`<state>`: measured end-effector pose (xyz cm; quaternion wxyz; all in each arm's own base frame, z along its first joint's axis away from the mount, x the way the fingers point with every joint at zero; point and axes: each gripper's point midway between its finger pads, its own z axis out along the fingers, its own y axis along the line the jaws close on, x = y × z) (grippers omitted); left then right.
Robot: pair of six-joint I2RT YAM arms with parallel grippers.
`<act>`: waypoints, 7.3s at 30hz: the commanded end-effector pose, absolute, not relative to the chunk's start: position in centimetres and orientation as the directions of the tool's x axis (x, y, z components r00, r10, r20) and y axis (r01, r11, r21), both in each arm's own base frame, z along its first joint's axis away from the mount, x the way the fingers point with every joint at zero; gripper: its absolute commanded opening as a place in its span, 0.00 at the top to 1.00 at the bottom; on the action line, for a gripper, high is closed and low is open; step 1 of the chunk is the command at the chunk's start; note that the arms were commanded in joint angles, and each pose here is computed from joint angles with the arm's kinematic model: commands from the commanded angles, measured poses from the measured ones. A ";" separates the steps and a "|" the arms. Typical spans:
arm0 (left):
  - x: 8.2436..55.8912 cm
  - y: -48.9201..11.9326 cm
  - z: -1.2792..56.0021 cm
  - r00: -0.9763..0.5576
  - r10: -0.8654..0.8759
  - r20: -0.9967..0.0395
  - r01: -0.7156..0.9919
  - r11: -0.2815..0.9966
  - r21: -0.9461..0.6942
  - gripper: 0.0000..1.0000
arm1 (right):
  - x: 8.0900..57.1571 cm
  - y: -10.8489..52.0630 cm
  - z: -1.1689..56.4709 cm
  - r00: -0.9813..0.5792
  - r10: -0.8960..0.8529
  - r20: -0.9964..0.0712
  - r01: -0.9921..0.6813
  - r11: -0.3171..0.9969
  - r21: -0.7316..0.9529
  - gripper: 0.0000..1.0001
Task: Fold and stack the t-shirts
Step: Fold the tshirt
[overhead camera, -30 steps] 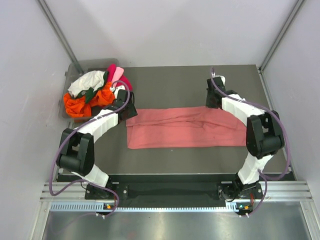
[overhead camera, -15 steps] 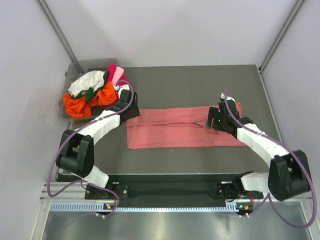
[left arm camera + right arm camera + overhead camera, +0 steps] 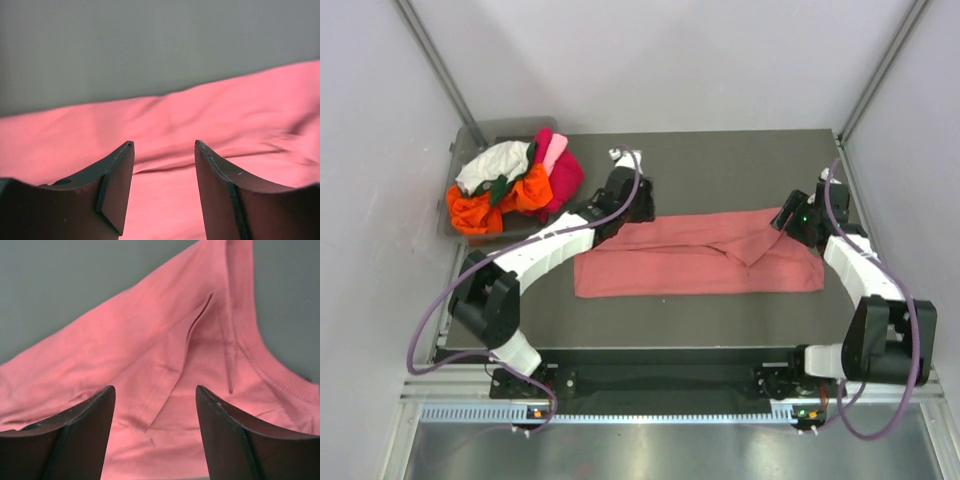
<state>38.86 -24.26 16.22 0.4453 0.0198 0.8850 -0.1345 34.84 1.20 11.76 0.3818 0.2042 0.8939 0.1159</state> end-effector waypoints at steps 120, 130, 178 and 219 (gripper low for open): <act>29.4 -53.1 9.2 -0.761 -0.358 -0.541 0.145 0.719 -0.680 1.00 | 35.5 -2.1 13.5 -0.404 0.602 -0.688 0.366 0.796 0.481 1.00; 26.8 -50.1 11.3 -0.773 -0.326 -0.544 0.193 0.696 -0.691 1.00 | 31.6 -2.1 12.7 -0.387 0.588 -0.710 0.381 0.803 0.458 1.00; 25.6 -46.5 9.0 -0.914 -0.188 -0.358 0.158 0.648 -0.745 1.00 | 22.6 1.1 9.1 -0.549 0.655 -0.519 0.491 0.755 0.434 0.96; 31.4 -16.5 13.8 -0.641 -0.391 -0.660 -0.141 0.906 -0.400 0.36 | 26.4 3.0 4.1 -0.574 0.670 -0.470 0.607 0.734 0.305 0.40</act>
